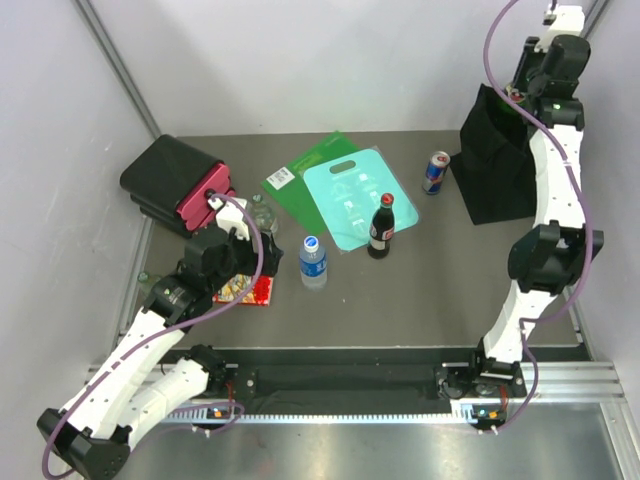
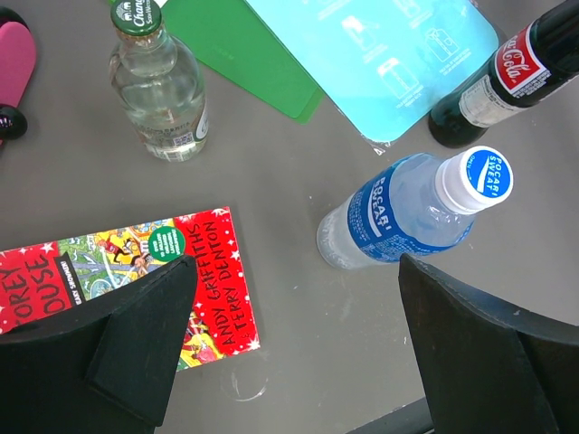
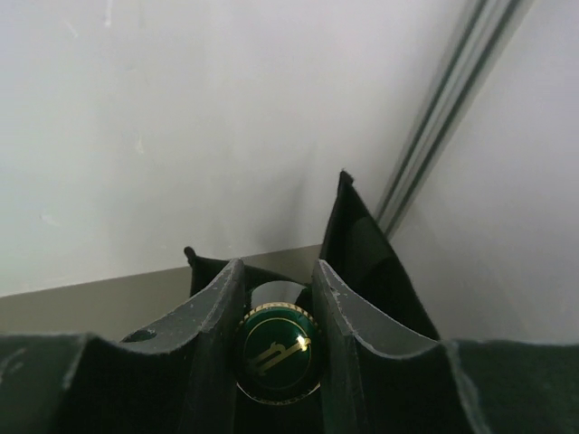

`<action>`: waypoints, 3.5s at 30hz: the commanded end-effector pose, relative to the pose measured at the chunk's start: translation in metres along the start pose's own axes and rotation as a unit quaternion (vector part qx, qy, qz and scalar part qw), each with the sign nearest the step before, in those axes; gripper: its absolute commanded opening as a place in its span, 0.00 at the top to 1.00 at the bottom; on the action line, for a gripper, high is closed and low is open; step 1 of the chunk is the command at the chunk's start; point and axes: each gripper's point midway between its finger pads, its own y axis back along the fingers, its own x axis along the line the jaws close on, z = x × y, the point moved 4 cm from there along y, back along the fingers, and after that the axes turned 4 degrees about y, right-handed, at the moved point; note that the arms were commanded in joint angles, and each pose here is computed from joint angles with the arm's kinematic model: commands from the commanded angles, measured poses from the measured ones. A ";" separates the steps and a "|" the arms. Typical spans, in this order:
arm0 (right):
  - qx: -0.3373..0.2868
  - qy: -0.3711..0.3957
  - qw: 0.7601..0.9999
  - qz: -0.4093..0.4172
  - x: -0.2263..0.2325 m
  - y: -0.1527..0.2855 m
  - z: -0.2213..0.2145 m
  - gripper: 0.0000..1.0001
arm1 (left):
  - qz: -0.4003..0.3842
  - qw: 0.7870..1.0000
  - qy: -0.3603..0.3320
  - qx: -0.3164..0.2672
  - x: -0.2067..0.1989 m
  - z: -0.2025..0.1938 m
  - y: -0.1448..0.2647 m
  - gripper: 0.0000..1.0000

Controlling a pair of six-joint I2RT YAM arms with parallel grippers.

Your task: Place the beverage into the canvas bag

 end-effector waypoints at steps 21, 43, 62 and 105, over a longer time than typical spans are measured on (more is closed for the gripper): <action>-0.079 0.022 0.996 0.032 0.011 -0.038 -0.028 1.00 | 0.016 1.000 -0.009 -0.018 0.003 0.007 -0.006 0.03; -0.016 -0.010 0.999 0.027 0.022 -0.071 -0.126 1.00 | 0.039 0.999 -0.011 -0.013 0.009 0.005 -0.010 0.03; 0.040 -0.016 0.999 0.021 0.026 -0.084 -0.191 0.63 | 0.048 0.999 -0.012 -0.012 0.012 0.005 -0.011 0.03; -0.001 -0.077 0.994 0.077 0.029 0.110 0.016 0.32 | 0.029 0.999 -0.006 -0.017 0.005 0.010 -0.005 0.01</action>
